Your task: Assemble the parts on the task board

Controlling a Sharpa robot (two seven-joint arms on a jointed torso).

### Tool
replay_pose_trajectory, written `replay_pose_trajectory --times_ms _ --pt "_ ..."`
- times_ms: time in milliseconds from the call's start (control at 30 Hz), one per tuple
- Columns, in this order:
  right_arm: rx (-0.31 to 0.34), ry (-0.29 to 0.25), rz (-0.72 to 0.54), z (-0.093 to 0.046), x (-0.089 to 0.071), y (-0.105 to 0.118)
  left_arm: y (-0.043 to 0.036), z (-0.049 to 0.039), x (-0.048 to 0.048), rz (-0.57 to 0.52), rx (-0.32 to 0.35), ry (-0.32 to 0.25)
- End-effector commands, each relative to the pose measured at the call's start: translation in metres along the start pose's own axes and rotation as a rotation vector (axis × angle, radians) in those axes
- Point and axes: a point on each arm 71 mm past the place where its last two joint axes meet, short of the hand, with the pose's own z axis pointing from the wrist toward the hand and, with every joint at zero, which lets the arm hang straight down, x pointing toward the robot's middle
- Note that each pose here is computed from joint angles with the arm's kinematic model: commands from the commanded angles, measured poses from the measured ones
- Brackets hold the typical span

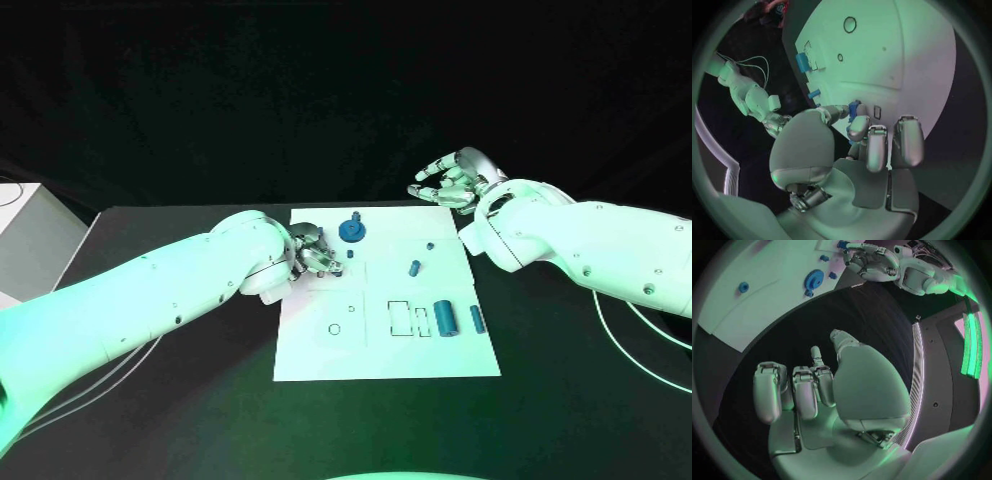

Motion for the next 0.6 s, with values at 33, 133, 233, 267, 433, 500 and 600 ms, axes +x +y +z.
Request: replay_pose_trajectory --times_ms 33,133,233,267,433,500,600 --pt "-0.009 0.011 -0.01 -0.0002 0.0011 0.0009 0.0004 0.0001 0.0011 0.02 -0.001 0.016" --pt "-0.009 0.011 -0.011 -0.0001 0.001 0.0008 0.0017 -0.0002 0.0009 0.024 -0.004 0.021" --pt "-0.009 0.011 -0.011 -0.0001 0.0009 0.0007 0.0027 -0.0004 0.0007 0.026 -0.006 0.024" --pt "-0.009 0.011 -0.011 -0.0001 0.0009 0.0006 0.0029 -0.0004 0.0006 0.027 -0.007 0.025" --pt "-0.009 0.011 -0.011 0.0 0.0012 0.0007 0.0035 -0.0002 0.0005 0.029 -0.009 0.028" --pt "-0.009 0.011 -0.011 0.0001 0.0014 0.0008 0.0035 0.0 0.0005 0.029 -0.009 0.028" --pt "-0.01 0.012 -0.011 0.0001 0.0016 0.0009 0.0033 0.0004 0.0006 0.029 -0.01 0.028"
